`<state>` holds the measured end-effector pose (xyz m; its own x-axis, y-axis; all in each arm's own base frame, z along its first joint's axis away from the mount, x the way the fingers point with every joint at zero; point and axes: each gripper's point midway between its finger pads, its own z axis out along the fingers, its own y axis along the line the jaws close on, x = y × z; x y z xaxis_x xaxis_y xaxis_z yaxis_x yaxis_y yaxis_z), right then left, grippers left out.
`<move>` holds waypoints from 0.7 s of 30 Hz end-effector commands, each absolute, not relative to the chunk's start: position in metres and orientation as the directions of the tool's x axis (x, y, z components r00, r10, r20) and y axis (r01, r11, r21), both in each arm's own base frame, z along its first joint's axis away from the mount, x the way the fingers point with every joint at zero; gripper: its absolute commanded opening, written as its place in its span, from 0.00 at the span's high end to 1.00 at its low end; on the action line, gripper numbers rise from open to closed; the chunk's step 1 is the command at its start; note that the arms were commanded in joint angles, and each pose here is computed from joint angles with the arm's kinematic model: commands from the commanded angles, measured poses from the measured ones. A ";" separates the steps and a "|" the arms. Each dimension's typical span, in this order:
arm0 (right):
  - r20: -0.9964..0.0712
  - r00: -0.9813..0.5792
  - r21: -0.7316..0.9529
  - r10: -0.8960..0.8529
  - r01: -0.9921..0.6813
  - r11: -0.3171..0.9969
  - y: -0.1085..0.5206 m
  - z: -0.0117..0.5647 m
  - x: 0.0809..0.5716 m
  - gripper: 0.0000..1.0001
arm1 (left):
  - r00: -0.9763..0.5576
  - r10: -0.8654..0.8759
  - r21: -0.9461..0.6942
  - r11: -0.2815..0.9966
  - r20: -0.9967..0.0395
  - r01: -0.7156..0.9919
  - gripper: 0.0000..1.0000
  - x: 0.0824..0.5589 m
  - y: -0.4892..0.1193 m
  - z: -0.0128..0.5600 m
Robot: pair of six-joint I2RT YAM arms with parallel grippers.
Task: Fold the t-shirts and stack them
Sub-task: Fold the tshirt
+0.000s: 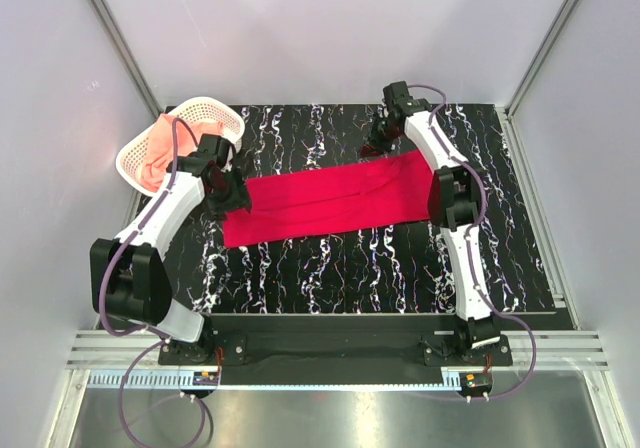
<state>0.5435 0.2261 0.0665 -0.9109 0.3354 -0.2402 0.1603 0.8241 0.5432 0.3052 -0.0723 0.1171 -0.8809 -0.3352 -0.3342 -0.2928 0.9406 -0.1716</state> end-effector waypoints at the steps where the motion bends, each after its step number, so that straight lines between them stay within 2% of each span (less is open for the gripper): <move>1: -0.320 -0.908 0.481 0.271 0.090 0.872 0.207 0.127 0.515 0.75 | -0.866 -0.317 -0.170 0.948 -0.387 -0.271 0.35 0.317 -0.068 0.122; 3: -0.326 -0.906 0.443 0.270 0.105 0.890 0.193 0.126 0.501 0.66 | -0.876 -0.311 -0.178 0.949 -0.368 -0.262 0.35 0.316 -0.071 0.118; 8: -0.257 -0.936 0.433 0.242 0.113 0.894 0.192 0.096 0.484 0.52 | -0.886 -0.314 -0.243 0.940 -0.341 -0.240 0.36 0.319 -0.086 0.113; 12: -0.274 -0.947 0.397 0.166 0.046 0.917 0.193 0.077 0.489 0.52 | -0.894 -0.313 -0.266 0.936 -0.322 -0.232 0.36 0.321 -0.091 0.111; 15: -0.293 -0.945 0.394 0.148 0.022 0.919 0.197 0.075 0.495 0.58 | -0.896 -0.304 -0.261 0.939 -0.324 -0.225 0.36 0.319 -0.091 0.111; 21: -0.251 -0.956 0.353 0.155 0.059 0.934 0.201 0.057 0.491 0.59 | -0.900 -0.296 -0.249 0.943 -0.321 -0.221 0.36 0.316 -0.088 0.107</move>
